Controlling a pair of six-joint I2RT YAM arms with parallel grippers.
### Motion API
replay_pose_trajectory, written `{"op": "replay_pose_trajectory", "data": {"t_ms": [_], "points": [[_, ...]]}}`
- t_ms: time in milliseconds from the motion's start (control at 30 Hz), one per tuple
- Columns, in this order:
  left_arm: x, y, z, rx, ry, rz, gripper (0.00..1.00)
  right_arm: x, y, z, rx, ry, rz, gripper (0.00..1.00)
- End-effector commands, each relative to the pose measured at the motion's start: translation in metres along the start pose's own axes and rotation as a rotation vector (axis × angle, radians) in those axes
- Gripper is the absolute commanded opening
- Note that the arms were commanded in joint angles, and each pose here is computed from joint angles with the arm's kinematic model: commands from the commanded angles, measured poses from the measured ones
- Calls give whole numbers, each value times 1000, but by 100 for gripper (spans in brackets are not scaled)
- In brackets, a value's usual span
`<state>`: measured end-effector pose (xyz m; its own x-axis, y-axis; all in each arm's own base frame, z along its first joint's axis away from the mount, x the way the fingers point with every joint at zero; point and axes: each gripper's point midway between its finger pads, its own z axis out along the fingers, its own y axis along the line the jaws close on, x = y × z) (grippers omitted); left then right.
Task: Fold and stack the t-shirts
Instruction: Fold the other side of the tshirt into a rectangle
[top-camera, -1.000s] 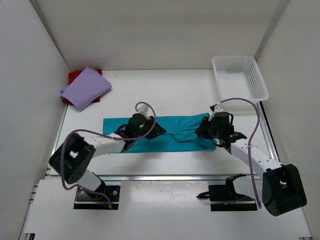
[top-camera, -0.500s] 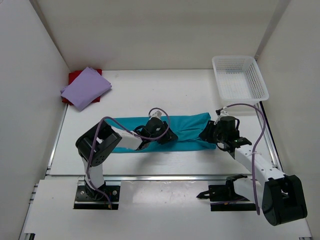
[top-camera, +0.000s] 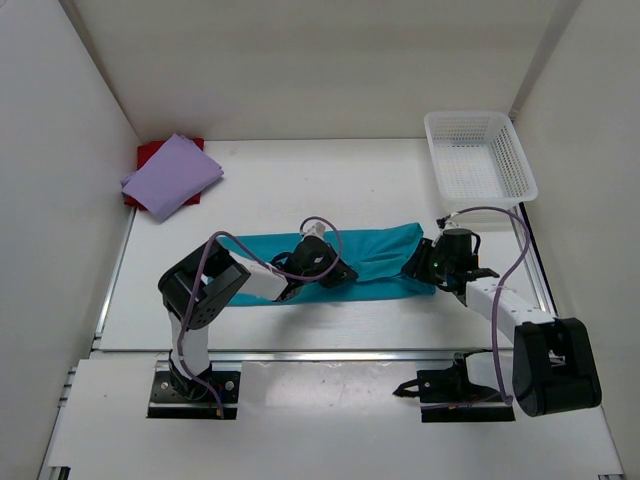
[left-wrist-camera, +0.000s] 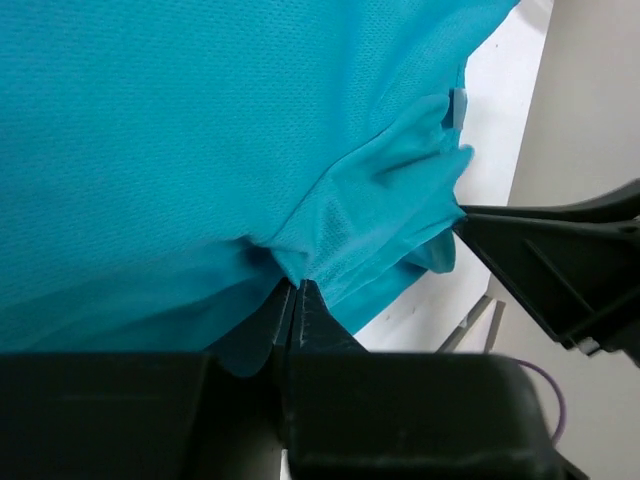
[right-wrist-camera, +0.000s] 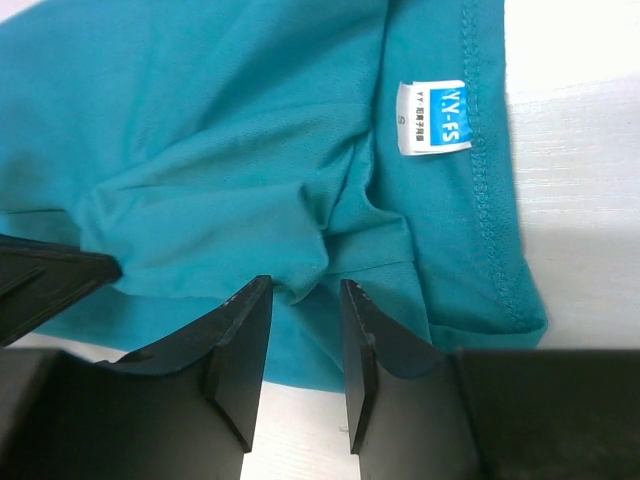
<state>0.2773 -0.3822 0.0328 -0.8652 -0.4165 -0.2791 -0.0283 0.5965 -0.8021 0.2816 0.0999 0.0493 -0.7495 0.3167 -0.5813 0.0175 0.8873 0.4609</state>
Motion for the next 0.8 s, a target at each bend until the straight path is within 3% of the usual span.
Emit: {"op": "replay_pose_trajectory", "data": {"t_ms": [0, 167, 233, 500, 767], "points": [[-8, -23, -16, 83, -7, -18, 4, -30, 8, 3, -3, -87, -21, 32], [-1, -21, -28, 105, 35, -40, 0, -24, 13, 2, -23, -82, -23, 36], [1, -18, -31, 105, 45, -37, 0, -20, 18, 1, -56, -59, -26, 25], [5, -22, -31, 130, 100, -38, 0, 5, 33, -11, -139, 5, -26, 0], [11, -23, -34, 148, 130, -30, 0, 20, 36, -28, -129, 25, -51, 0]]}}
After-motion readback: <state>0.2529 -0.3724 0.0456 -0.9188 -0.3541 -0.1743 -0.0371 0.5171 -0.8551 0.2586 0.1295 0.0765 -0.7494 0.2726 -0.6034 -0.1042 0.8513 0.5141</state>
